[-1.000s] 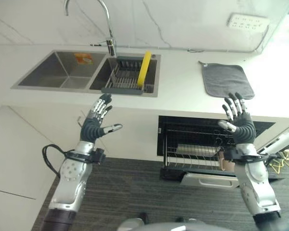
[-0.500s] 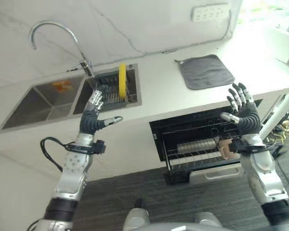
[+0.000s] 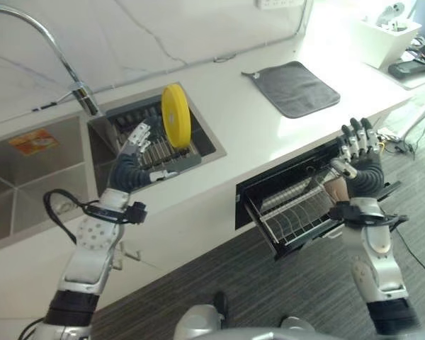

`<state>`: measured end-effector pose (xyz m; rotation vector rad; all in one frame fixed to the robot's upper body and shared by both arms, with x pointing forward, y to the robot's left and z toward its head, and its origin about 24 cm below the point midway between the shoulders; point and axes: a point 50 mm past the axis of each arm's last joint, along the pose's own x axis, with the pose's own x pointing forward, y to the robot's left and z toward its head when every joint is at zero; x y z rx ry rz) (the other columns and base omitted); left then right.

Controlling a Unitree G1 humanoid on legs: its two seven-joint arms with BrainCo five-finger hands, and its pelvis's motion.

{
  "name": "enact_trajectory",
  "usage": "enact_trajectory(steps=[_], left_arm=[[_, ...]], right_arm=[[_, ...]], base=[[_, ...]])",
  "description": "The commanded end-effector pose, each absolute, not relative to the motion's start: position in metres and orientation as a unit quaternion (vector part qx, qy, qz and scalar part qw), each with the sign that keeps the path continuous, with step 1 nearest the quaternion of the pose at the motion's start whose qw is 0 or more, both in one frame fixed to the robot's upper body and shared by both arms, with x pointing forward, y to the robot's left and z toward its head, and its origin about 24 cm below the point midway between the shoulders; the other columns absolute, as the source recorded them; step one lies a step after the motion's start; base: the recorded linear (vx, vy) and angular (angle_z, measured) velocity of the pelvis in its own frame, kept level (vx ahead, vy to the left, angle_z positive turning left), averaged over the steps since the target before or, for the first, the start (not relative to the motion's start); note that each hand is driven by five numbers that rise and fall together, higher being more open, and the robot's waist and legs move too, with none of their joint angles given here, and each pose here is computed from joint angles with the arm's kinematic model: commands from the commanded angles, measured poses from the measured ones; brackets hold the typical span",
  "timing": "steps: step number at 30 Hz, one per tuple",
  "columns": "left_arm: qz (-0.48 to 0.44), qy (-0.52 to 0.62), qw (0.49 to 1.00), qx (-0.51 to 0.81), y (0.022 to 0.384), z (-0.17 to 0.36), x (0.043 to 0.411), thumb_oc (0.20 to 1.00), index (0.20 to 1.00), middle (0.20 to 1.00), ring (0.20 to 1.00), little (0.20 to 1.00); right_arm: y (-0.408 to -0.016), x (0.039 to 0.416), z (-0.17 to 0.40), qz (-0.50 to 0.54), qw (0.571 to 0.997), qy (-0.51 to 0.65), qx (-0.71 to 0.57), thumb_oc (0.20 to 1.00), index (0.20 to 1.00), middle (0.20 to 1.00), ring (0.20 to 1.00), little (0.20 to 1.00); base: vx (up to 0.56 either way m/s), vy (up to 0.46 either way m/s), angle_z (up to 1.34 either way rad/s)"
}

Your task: Place the dishes in the dishwasher.

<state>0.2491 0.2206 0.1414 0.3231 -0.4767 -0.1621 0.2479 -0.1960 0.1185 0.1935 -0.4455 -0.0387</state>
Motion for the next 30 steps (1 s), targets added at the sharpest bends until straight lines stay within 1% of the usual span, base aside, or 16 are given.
enact_trajectory(steps=[1, 4, 8, 9, 11, 16, 20, 21, 22, 26, 30], left_arm=[[-0.074, -0.252, 0.950, 0.171, 0.220, 0.147, 0.251, 1.000, 1.000, 1.000, 1.000, 1.000], [-0.083, -0.241, 0.955, 0.153, 0.213, 0.139, 0.252, 1.000, 1.000, 1.000, 1.000, 1.000], [-0.080, -0.242, 0.957, 0.137, 0.210, 0.139, 0.255, 1.000, 1.000, 1.000, 1.000, 1.000], [-0.080, -0.247, 0.957, 0.132, 0.206, 0.138, 0.255, 1.000, 1.000, 1.000, 1.000, 1.000], [-0.080, -0.252, 0.956, 0.130, 0.204, 0.137, 0.253, 1.000, 1.000, 1.000, 1.000, 1.000], [-0.079, -0.250, 0.957, 0.120, 0.206, 0.136, 0.254, 1.000, 1.000, 1.000, 1.000, 1.000], [-0.095, -0.246, 0.954, 0.141, 0.202, 0.139, 0.260, 1.000, 1.000, 1.000, 1.000, 1.000], [-0.097, -0.237, 0.953, 0.159, 0.213, 0.140, 0.258, 1.000, 1.000, 1.000, 1.000, 1.000], [-0.094, -0.238, 0.952, 0.168, 0.217, 0.140, 0.255, 1.000, 1.000, 1.000, 1.000, 1.000], [-0.075, -0.245, 0.954, 0.155, 0.220, 0.144, 0.254, 1.000, 1.000, 1.000, 1.000, 1.000], [-0.094, -0.241, 0.954, 0.153, 0.206, 0.141, 0.257, 1.000, 1.000, 1.000, 1.000, 1.000]], right_arm=[[-0.209, 0.257, 0.140, -0.027, 0.959, -0.274, 0.071, 1.000, 1.000, 1.000, 1.000, 1.000], [-0.215, 0.255, 0.143, -0.032, 0.961, -0.268, 0.056, 1.000, 1.000, 1.000, 1.000, 1.000], [-0.212, 0.257, 0.138, -0.021, 0.969, -0.239, 0.051, 1.000, 1.000, 1.000, 1.000, 1.000], [-0.206, 0.260, 0.140, 0.004, 0.969, -0.241, 0.043, 1.000, 1.000, 1.000, 1.000, 1.000], [-0.200, 0.262, 0.141, 0.022, 0.969, -0.244, 0.040, 1.000, 1.000, 1.000, 1.000, 1.000], [-0.195, 0.268, 0.140, 0.013, 0.969, -0.242, 0.052, 1.000, 1.000, 1.000, 1.000, 1.000], [-0.209, 0.255, 0.132, -0.025, 0.969, -0.235, 0.074, 1.000, 1.000, 1.000, 1.000, 1.000], [-0.207, 0.253, 0.129, -0.035, 0.967, -0.236, 0.091, 1.000, 1.000, 1.000, 1.000, 1.000], [-0.203, 0.254, 0.129, -0.029, 0.967, -0.237, 0.088, 1.000, 1.000, 1.000, 1.000, 1.000], [-0.199, 0.263, 0.133, -0.016, 0.968, -0.242, 0.069, 1.000, 1.000, 1.000, 1.000, 1.000], [-0.209, 0.260, 0.140, -0.035, 0.966, -0.246, 0.066, 1.000, 1.000, 1.000, 1.000, 1.000]], base=[[0.01, -0.120, -0.31], [0.03, -0.143, -0.11], [0.02, -0.129, 0.21], [-0.02, -0.104, 0.14], [0.00, -0.037, 0.04], [0.19, 0.335, -0.29], [0.20, 0.454, -0.13], [0.18, 0.381, 0.17], [0.13, 0.228, -0.19], [0.01, -0.099, -0.19], [0.01, -0.096, 0.26]])
